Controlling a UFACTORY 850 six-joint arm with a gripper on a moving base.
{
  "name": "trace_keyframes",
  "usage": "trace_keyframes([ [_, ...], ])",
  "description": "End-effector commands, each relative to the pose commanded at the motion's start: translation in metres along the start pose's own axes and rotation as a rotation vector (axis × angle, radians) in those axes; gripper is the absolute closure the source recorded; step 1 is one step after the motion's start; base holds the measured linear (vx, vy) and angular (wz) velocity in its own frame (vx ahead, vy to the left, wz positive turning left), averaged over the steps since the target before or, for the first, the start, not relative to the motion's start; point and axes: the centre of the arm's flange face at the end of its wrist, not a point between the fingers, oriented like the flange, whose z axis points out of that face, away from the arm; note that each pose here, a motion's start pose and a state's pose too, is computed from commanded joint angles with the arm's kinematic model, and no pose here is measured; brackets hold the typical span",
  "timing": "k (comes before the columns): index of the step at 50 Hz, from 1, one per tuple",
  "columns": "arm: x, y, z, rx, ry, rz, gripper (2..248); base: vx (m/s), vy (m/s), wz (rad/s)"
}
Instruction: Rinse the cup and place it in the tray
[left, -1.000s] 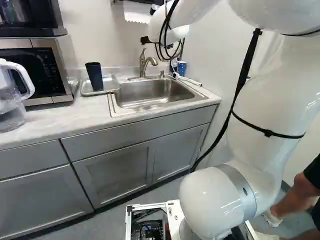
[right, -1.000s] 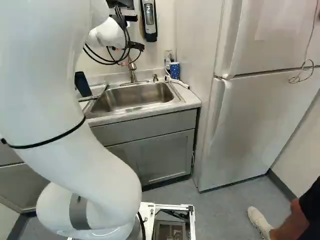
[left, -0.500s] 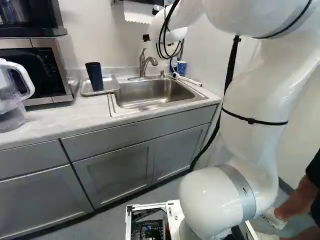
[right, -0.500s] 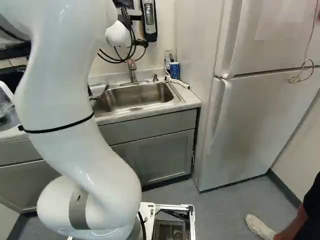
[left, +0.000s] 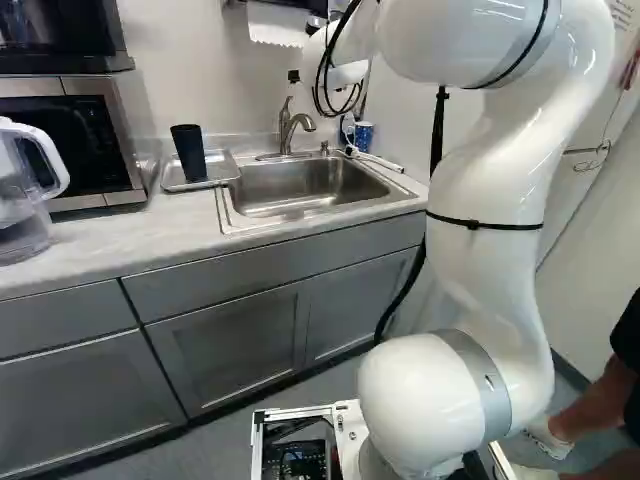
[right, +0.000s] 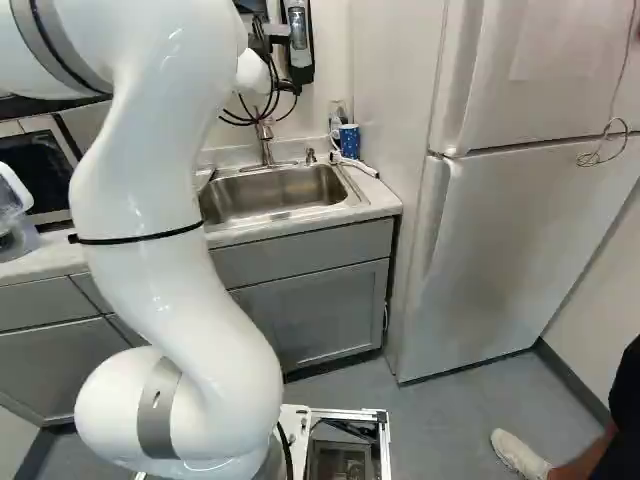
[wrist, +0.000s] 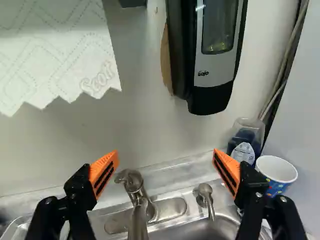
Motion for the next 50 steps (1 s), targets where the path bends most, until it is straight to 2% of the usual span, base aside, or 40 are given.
trace_keyframes([
  [21,-0.005,-0.002,0.036,-0.006,-0.046,-0.001,3,0.000,0.000,0.000],
  [50,-0.015,-0.004,0.037,-0.022,-0.149,-0.003,3,0.000,0.000,0.000],
])
